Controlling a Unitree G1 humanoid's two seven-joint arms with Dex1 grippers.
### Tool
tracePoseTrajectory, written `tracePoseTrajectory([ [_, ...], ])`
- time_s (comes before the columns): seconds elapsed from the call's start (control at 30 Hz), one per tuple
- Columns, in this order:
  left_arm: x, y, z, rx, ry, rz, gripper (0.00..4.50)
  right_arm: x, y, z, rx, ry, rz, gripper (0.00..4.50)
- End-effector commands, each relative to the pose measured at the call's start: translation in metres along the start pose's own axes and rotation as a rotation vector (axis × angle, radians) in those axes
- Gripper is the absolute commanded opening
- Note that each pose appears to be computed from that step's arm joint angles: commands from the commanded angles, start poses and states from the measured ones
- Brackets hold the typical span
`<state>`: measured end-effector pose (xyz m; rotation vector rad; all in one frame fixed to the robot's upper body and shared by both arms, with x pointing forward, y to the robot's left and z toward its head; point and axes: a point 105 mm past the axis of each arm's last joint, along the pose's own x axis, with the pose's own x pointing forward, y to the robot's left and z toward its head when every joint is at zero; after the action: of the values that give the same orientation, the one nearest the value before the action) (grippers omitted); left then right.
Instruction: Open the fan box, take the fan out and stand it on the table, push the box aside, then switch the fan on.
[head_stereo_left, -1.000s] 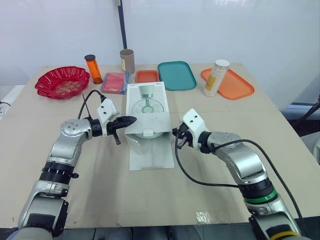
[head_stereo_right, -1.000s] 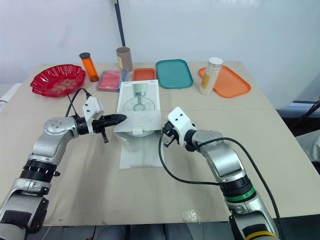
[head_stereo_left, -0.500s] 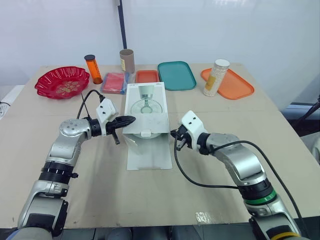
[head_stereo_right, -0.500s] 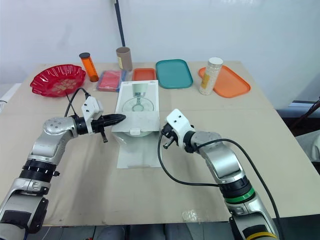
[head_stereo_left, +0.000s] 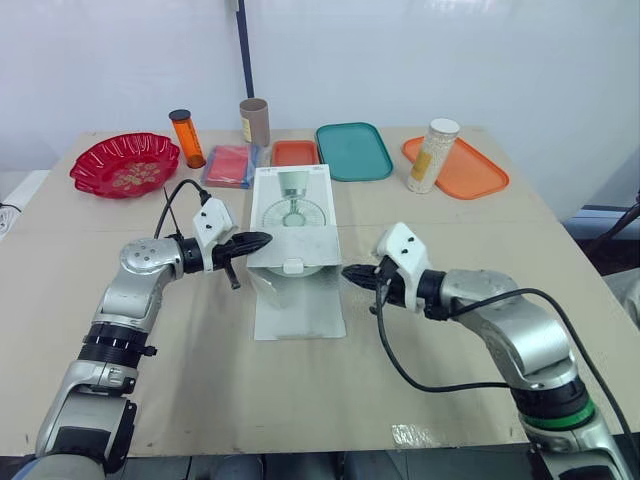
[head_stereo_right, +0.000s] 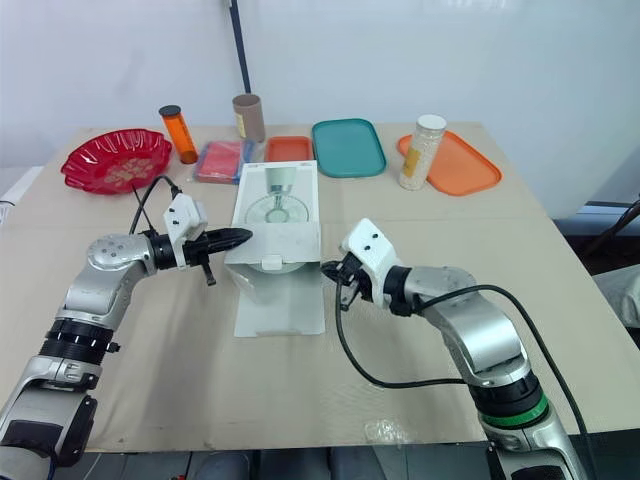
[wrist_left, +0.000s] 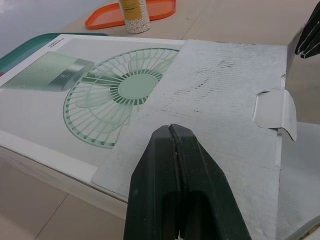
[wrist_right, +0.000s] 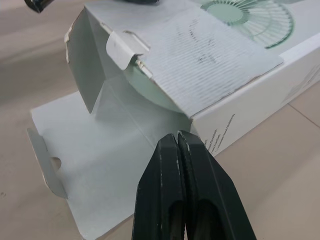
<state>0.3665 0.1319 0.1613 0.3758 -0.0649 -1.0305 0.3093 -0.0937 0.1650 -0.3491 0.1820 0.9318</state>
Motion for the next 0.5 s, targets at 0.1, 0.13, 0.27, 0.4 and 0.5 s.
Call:
tracePoseTrajectory([
  [0.1, -0.002, -0.001, -0.010, -0.012, 0.039, 0.002, 0.00, 0.003, -0.013, 0.021, -0.017, -0.077, -0.054, 0.04],
  [0.13, -0.003, -0.001, -0.010, -0.012, 0.039, 0.003, 0.00, 0.005, -0.015, 0.025, -0.018, -0.095, -0.064, 0.04],
  [0.27, -0.004, -0.001, -0.009, -0.010, 0.037, 0.006, 0.00, 0.015, -0.025, 0.035, -0.018, -0.187, -0.101, 0.04],
  [0.4, -0.006, -0.001, -0.006, -0.005, 0.033, 0.011, 0.00, 0.026, -0.017, 0.035, -0.033, -0.198, -0.060, 0.04],
  [0.5, -0.008, 0.000, -0.001, 0.007, 0.026, 0.016, 0.00, 0.033, -0.014, 0.032, -0.039, -0.192, -0.044, 0.04],
])
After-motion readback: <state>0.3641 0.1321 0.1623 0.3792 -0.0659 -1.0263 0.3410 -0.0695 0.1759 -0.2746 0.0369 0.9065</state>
